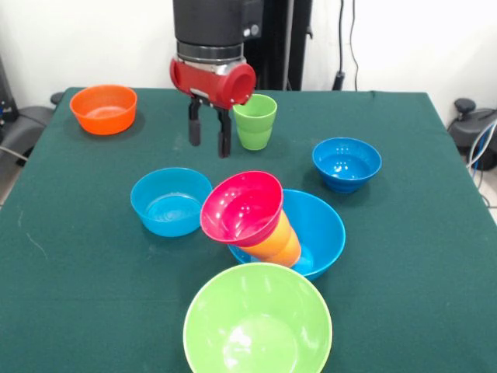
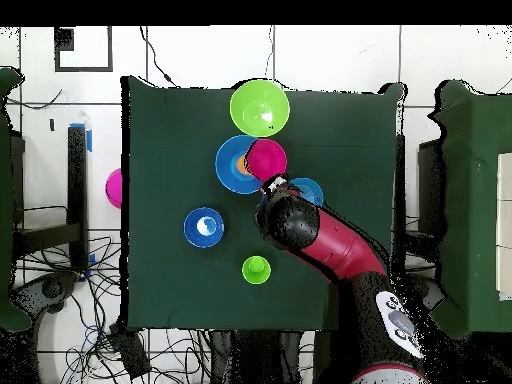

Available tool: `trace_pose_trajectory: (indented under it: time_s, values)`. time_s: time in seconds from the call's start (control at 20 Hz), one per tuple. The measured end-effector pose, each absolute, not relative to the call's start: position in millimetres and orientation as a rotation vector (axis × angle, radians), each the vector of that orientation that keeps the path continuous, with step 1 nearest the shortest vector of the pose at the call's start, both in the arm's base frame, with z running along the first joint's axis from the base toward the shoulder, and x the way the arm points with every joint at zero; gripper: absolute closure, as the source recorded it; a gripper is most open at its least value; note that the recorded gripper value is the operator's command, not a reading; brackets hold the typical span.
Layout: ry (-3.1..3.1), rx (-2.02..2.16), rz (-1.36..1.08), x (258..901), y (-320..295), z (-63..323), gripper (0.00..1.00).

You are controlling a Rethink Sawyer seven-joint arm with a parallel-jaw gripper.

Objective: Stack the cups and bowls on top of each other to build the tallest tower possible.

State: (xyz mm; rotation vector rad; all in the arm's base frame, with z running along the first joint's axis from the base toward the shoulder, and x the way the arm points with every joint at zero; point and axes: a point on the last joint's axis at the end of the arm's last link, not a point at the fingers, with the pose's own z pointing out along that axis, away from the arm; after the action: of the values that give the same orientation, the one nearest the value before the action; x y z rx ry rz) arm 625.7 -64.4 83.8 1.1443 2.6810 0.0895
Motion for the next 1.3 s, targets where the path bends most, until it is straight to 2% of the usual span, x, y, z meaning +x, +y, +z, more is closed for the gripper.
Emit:
trace_pose_trajectory:
  time_s: [1.3]
  values:
    - [2.662,1.120,0.196,639,-26,27,0.00]
